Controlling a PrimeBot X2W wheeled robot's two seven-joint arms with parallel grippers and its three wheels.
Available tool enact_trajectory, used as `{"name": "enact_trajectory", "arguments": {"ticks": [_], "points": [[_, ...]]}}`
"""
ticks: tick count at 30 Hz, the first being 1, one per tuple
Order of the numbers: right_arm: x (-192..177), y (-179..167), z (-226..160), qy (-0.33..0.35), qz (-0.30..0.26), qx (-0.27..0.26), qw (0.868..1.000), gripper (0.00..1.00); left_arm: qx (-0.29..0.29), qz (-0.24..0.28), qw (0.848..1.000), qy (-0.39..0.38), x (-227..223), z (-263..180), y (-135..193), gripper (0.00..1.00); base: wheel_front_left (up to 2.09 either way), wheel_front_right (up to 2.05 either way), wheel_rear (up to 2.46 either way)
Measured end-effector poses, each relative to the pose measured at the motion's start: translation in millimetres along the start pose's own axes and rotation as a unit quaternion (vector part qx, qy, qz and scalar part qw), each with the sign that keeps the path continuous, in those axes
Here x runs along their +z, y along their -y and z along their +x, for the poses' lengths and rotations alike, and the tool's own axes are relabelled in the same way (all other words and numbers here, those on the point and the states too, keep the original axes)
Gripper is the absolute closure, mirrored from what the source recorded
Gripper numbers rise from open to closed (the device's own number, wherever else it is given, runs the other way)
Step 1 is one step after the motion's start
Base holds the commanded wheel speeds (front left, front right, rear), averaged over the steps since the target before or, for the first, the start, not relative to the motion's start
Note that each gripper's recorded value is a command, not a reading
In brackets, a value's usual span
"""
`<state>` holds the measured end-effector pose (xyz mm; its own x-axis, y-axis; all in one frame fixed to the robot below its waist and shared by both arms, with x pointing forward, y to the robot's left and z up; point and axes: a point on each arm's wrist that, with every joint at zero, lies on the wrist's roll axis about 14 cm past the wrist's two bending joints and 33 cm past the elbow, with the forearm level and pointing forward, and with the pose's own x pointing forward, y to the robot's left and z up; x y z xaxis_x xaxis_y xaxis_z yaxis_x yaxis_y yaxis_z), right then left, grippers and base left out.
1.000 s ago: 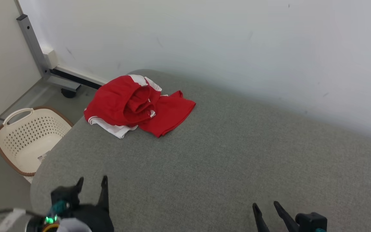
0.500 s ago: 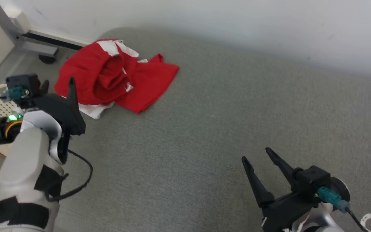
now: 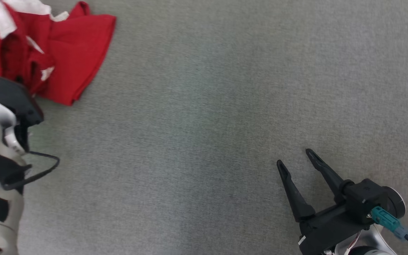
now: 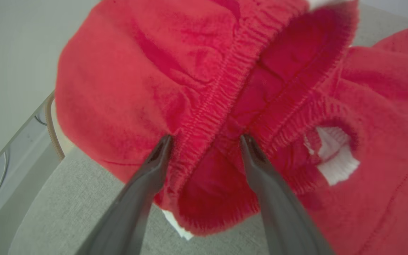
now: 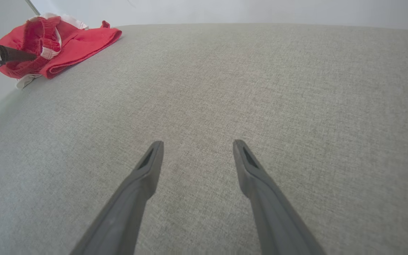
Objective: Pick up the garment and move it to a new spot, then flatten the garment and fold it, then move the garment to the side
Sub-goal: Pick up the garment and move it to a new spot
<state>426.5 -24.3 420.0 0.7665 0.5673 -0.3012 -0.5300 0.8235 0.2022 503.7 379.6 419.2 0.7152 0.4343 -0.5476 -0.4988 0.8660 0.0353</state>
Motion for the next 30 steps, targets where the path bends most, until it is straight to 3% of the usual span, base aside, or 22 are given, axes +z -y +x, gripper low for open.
{"name": "enact_trajectory", "arguments": {"ticks": [3,4,5,6,16,24,30], "points": [[-8,7,-1,-0.009,0.005,-0.010,1.000,0.00,0.019,0.001,1.000,-0.011,-8,11,-4,0.00,0.00,0.00,0.00],[-10,9,-2,-0.011,0.008,-0.014,1.000,0.00,0.023,0.000,1.000,-0.015,-10,14,-1,0.19,0.00,0.00,0.00],[-13,11,-2,-0.013,0.011,-0.017,1.000,0.00,0.022,0.001,1.000,-0.018,-14,17,3,0.53,0.00,0.00,0.00],[-16,13,-2,-0.016,0.013,-0.019,1.000,0.00,0.022,0.004,1.000,-0.013,-15,20,6,1.00,0.00,0.00,0.00],[-3,-2,-4,0.014,0.027,-0.011,0.999,0.00,-0.011,0.012,1.000,0.026,6,4,17,1.00,0.00,0.00,0.00],[16,-28,-20,0.055,0.041,-0.002,0.998,0.00,-0.052,-0.002,0.992,0.111,85,-42,3,1.00,0.00,0.00,0.00],[25,-40,-43,0.083,0.040,-0.010,0.996,0.00,-0.116,-0.002,0.975,0.188,155,-100,22,1.00,0.00,0.00,0.00]]}}
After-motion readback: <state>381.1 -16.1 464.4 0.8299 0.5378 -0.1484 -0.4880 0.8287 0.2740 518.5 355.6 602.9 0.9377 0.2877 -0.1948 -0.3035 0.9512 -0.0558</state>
